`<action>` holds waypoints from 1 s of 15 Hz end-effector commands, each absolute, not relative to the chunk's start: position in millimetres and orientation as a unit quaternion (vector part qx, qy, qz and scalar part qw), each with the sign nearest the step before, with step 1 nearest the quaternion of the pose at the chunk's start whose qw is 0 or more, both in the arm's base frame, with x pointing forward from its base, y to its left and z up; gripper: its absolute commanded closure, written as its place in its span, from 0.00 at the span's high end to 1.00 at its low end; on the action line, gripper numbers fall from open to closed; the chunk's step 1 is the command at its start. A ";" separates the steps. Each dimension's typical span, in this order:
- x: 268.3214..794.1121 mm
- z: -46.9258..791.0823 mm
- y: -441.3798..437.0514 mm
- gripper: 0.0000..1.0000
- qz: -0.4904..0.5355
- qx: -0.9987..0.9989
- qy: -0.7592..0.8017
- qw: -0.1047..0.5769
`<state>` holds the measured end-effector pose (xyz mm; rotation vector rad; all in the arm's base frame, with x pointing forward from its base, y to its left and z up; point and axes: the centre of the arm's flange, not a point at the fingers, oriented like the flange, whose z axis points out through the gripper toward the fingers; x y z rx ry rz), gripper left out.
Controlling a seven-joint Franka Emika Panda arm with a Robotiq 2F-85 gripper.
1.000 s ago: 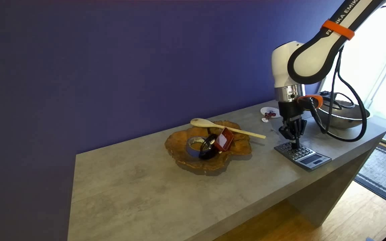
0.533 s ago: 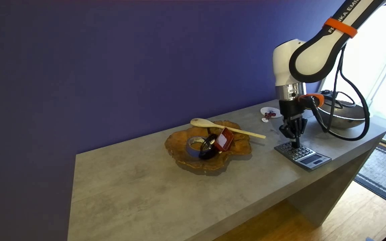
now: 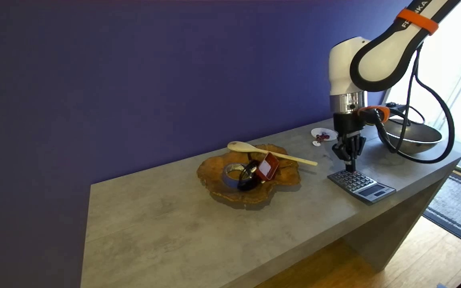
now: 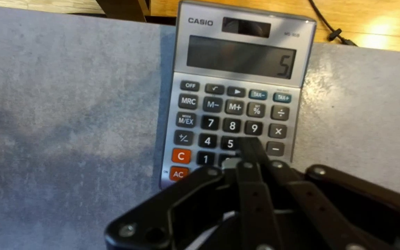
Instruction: Press four buttons on the calculator
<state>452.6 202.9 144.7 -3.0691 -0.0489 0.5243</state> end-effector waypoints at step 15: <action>452.2 132.0 218.9 0.00 0.131 -0.990 -0.022 0.036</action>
